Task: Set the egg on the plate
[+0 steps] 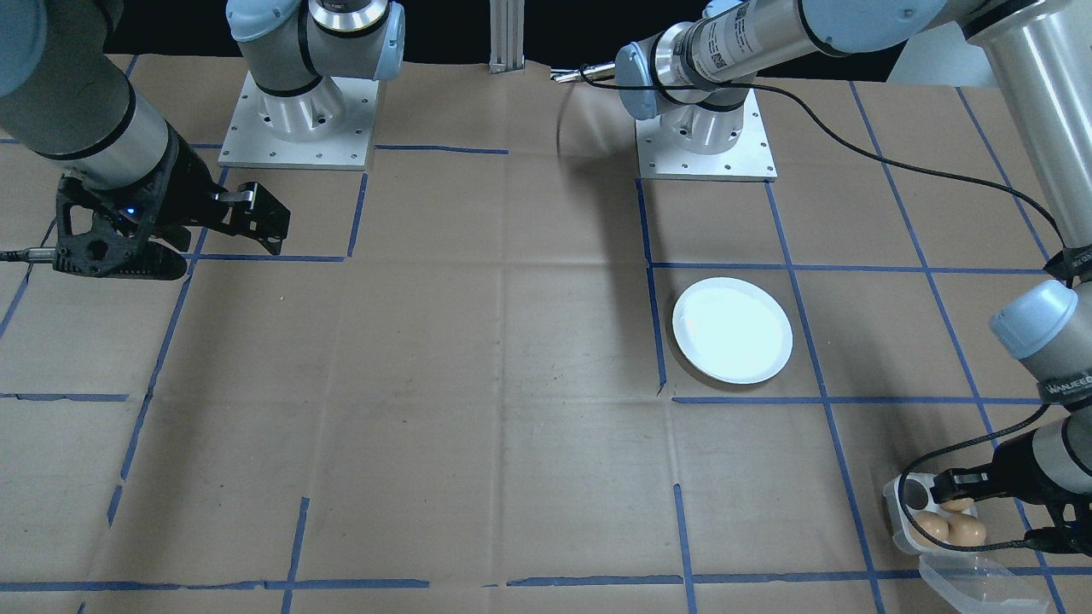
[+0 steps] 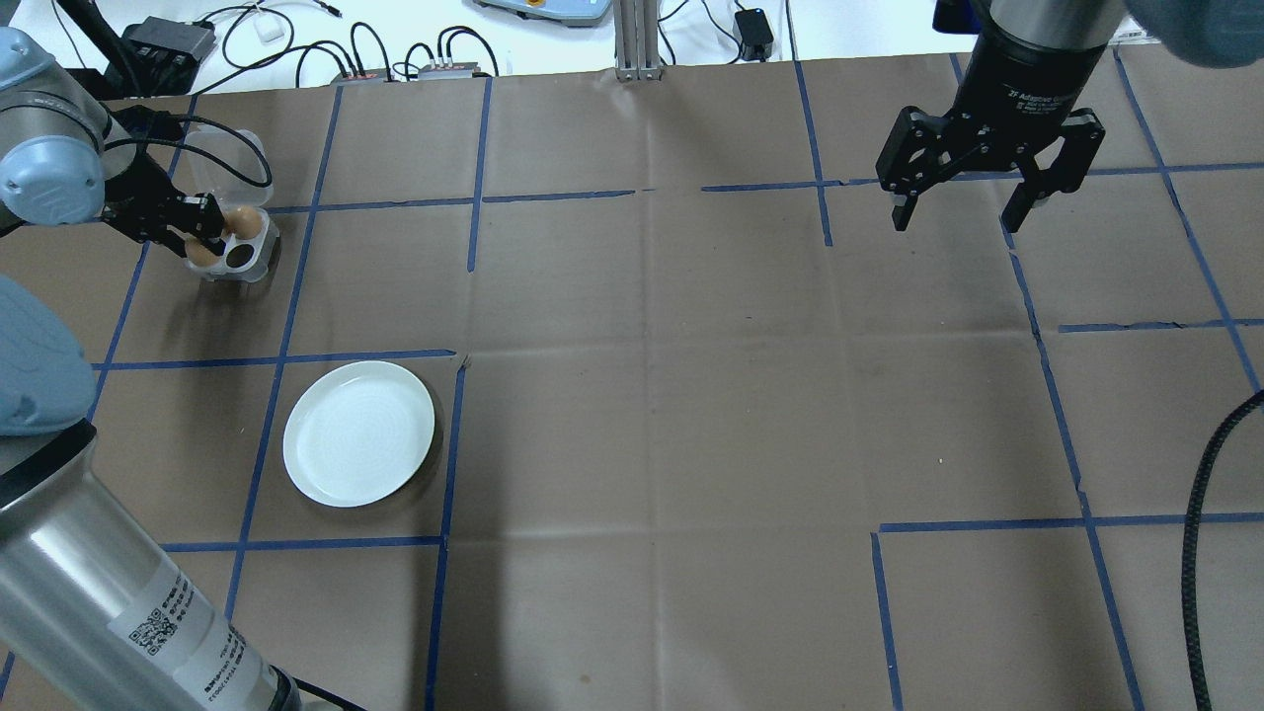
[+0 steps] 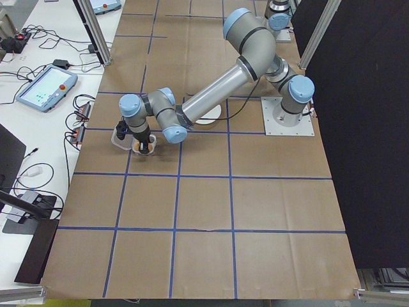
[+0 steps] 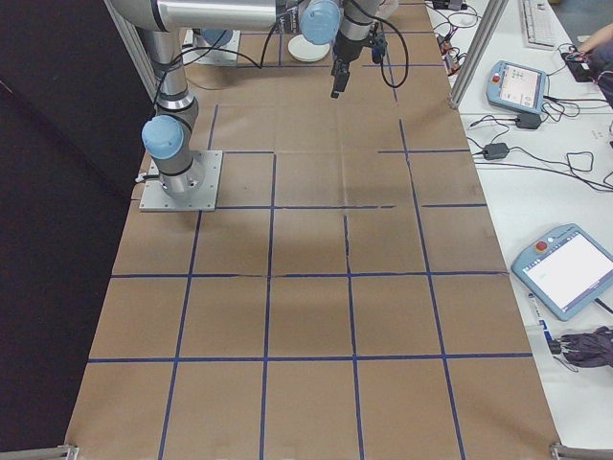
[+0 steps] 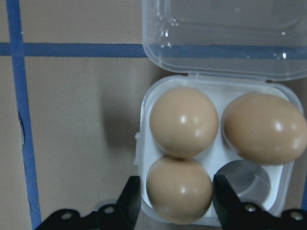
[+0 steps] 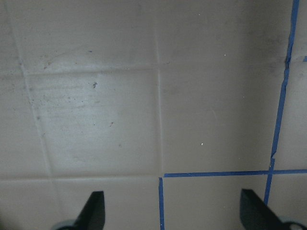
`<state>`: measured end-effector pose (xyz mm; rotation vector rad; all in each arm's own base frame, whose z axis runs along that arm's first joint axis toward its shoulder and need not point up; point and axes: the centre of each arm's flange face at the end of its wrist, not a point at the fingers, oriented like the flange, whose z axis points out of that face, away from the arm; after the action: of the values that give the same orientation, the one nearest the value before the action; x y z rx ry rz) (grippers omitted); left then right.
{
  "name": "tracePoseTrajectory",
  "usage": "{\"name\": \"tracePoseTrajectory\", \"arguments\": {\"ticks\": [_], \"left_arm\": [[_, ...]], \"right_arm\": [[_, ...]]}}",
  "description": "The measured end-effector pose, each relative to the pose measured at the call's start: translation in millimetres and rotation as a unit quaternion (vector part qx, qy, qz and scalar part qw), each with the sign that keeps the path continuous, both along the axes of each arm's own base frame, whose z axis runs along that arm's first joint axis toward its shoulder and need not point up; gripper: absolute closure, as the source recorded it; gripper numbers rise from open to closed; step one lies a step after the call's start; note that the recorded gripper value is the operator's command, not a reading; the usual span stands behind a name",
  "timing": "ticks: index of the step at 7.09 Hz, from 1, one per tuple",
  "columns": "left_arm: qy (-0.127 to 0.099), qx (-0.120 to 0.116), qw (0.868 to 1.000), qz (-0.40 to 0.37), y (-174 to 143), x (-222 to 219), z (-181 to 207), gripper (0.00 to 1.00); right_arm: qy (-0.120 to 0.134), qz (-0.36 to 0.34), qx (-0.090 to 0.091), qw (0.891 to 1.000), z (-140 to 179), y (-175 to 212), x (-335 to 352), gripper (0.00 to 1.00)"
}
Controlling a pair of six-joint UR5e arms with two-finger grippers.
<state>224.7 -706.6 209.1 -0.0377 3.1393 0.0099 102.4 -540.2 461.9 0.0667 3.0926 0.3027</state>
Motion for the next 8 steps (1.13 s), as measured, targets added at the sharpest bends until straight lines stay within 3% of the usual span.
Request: {"name": "tracePoseTrajectory", "arguments": {"ticks": [1, 3, 5, 8], "left_arm": [[0.000, 0.000, 1.000, 0.000, 0, 0, 0, 1.00], [-0.003, -0.004, 1.000, -0.001, 0, -2, 8, 1.00], [-0.004, -0.009, 1.000, -0.002, 8, -8, 40, 1.00], [0.022, 0.033, 0.999, 0.003, 62, -62, 63, 1.00]], "right_arm": [[0.000, 0.000, 0.000, 1.000, 0, 0, 0, 0.00], [0.000, 0.000, 0.000, 1.000, 0, 0, 0, 0.00], [0.000, 0.000, 0.000, 1.000, 0, 0, 0, 0.00], [0.000, 0.000, 0.000, 1.000, 0, 0, 0, 0.00]]}}
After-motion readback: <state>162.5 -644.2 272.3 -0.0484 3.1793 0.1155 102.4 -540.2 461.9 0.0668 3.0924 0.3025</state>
